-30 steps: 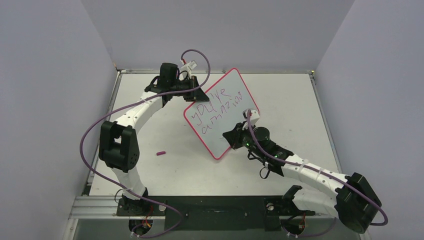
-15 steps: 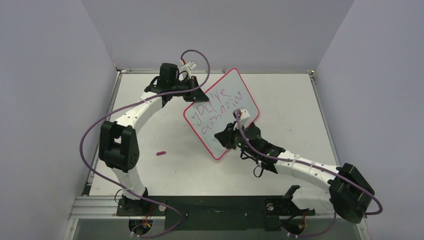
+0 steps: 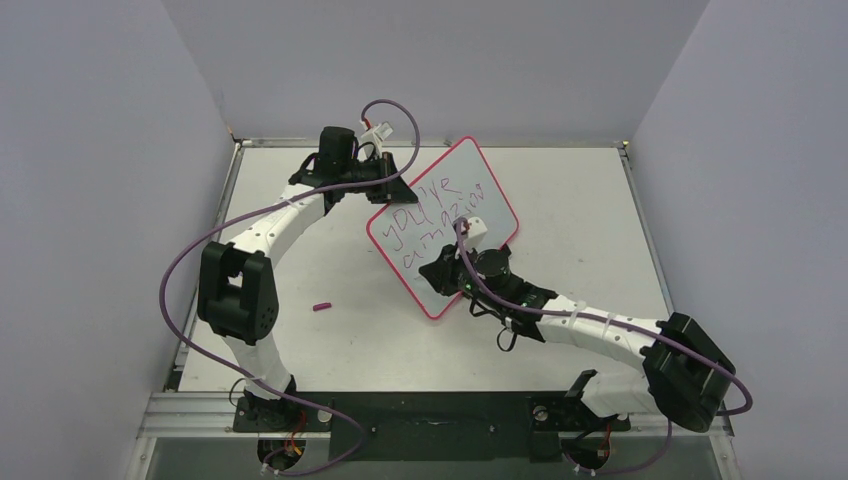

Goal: Write a sentence on the whiteboard

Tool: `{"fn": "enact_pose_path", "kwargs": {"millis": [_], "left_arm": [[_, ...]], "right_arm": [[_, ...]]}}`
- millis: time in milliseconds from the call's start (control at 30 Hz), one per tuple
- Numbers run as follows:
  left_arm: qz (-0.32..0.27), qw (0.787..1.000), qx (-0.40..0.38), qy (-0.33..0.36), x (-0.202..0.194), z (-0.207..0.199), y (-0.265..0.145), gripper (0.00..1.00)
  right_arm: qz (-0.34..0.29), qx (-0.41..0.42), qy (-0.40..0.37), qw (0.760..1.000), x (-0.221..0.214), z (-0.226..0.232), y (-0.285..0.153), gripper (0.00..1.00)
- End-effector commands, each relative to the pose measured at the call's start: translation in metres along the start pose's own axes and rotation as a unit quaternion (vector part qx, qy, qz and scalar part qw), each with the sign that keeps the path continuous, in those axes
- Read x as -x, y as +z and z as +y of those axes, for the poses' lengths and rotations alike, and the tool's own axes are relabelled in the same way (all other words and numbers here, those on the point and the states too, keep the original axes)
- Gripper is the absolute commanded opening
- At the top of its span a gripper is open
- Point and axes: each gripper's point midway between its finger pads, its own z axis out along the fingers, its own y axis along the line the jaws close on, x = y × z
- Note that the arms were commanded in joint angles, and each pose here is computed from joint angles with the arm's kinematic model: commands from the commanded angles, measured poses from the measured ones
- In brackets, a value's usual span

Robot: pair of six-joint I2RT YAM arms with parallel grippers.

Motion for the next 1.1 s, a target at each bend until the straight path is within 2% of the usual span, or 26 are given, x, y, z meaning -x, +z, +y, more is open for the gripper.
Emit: {"fn": "enact_pose_path", "kwargs": {"millis": [0,500,900,1067], "left_arm": [[-0.037,0.997,-0.053,0.049,0.023,-0.043,-0.021,0.0],[-0.038,0.997,-0.053,0.048,0.023,-0.042,-0.022,0.0],[-0.038,0.997,-0.052,0.049,0.022,-0.042,-0.022,0.0],[-0.038,0.997,-0.052,0.049,0.023,-0.042,-0.022,0.0]], "right_arm": [[-0.046,0.018,-0.009,0.999,0.031,0.017,0.009,0.0],[-0.024,-0.002,-0.004,1.0,0.005,0.006,0.023,0.0],[-0.04,-0.108,-0.007,0.993,0.011,-0.036,0.021,0.0],[-0.047,-0.126,-0.005,0.991,0.018,-0.043,0.02,0.0]]}}
